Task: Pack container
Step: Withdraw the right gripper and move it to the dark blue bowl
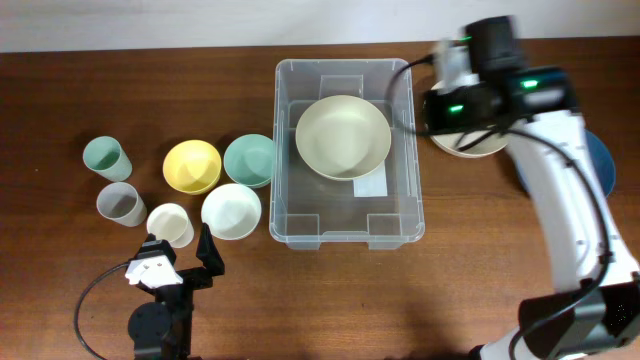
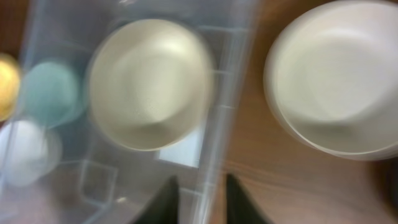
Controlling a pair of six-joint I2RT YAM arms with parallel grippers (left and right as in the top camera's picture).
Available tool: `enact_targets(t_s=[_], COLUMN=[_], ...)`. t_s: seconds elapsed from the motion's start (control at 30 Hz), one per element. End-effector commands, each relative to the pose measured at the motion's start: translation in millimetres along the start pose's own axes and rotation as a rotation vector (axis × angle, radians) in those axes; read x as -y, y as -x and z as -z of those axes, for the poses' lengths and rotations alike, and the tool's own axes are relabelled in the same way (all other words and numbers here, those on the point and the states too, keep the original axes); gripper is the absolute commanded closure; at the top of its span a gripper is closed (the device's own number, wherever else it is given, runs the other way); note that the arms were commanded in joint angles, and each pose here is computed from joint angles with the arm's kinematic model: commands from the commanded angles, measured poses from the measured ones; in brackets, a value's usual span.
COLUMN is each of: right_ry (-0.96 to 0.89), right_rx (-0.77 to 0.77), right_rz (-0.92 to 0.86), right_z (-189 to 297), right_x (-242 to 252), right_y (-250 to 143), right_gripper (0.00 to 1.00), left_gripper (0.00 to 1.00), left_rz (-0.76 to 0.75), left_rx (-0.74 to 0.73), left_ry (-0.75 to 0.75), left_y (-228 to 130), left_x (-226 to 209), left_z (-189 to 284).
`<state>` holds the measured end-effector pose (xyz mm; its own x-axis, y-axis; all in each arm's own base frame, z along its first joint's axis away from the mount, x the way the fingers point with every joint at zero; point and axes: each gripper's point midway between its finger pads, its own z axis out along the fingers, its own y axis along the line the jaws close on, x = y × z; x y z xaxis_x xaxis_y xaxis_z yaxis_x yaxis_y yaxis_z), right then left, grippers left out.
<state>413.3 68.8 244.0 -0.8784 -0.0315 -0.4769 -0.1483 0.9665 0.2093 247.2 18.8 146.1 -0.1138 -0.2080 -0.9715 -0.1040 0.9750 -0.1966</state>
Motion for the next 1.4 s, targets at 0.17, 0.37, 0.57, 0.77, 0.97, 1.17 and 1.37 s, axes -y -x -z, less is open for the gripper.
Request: enact_targets(t_s=[0.17, 0.37, 0.57, 0.77, 0.97, 1.17, 1.37], right_ry=[-0.166, -0.275, -0.362, -0.371, -0.344, -0.342, -0.317], right_rx=[0.070, 0.111, 0.092, 0.030, -0.049, -0.131, -0.161], right_rz=[-0.308, -0.510, -0.682, -0.786, -0.835, -0.863, -0.877], right_z=[44.5, 79.5, 95.4, 67.3, 22.2, -16.1, -46.9], right_x=[139.9, 223.9, 288.4, 329.2, 352.5, 369.9, 380.7], right_y=[-7.2, -37.5, -80.2, -117.9, -143.3, -165.0, -175.9], right_gripper=[0.01, 0.01, 0.01, 0.01, 0.01, 0.01, 0.01], left_gripper=[0.00, 0.00, 0.00, 0.00, 0.00, 0.00, 0.00], left_rz=[-0.017, -0.017, -0.017, -0.017, -0.017, -0.017, -0.017], left_rx=[0.002, 0.003, 0.002, 0.002, 0.002, 0.002, 0.002], left_ry=[0.001, 0.001, 0.001, 0.001, 0.001, 0.001, 0.001], left_y=[-1.3, -1.2, -1.3, -1.3, -1.3, -1.3, -1.3], left_x=[-0.3, -0.4, -0.4, -0.3, -0.3, -0.3, -0.3], left_z=[-0.1, -0.1, -0.1, -0.1, -0.1, -0.1, -0.1])
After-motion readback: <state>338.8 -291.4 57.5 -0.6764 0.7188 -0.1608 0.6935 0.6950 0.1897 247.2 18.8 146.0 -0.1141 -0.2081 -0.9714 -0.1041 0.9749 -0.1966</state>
